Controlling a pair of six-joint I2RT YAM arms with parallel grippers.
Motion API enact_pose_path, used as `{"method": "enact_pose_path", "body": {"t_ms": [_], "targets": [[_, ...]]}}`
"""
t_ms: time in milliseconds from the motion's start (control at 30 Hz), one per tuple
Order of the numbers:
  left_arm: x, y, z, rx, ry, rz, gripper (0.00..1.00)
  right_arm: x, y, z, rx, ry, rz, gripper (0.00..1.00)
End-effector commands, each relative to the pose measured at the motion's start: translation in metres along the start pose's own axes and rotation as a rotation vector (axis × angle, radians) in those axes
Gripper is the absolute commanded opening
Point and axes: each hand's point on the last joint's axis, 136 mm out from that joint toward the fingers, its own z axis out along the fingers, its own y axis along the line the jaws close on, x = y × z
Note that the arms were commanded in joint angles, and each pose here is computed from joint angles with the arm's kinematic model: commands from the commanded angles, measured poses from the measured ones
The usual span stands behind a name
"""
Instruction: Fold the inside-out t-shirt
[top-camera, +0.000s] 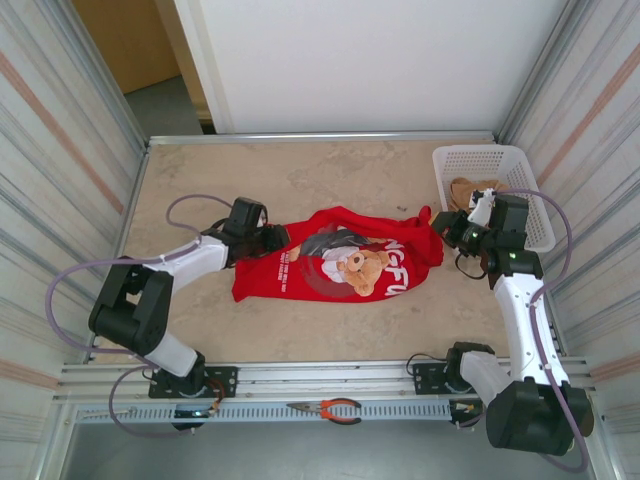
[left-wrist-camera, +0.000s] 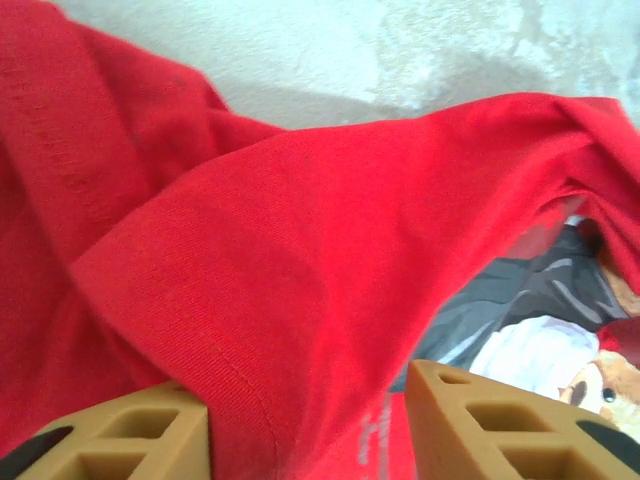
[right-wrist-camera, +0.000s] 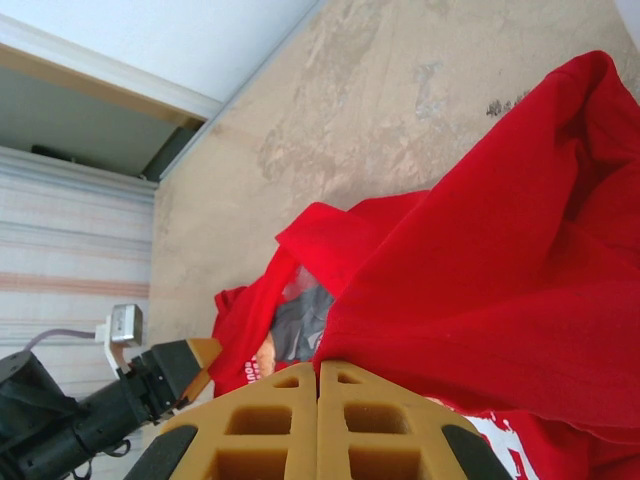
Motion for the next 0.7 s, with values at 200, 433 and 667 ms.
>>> {"method": "enact_pose_path", "body": {"t_ms": [200,433,667], "targets": [[0.01,-0.003,0.011,0.036,0.002,-0.01,0.36,-0.004,0.009,-0.003,-0.015,-0.013,-0.049,0.0],[0.016,0.014,0.02,-0.026,0.007,0.0,0.16,-0.007,0.012,-0.004,-0.021,-0.019,-0.05,0.0],[-0.038,-0.005,-0.008,-0.002,-0.076,0.047,0.0,-0.027,0.025,-0.001,-0.042,-0.041,-0.065,0.0]]}}
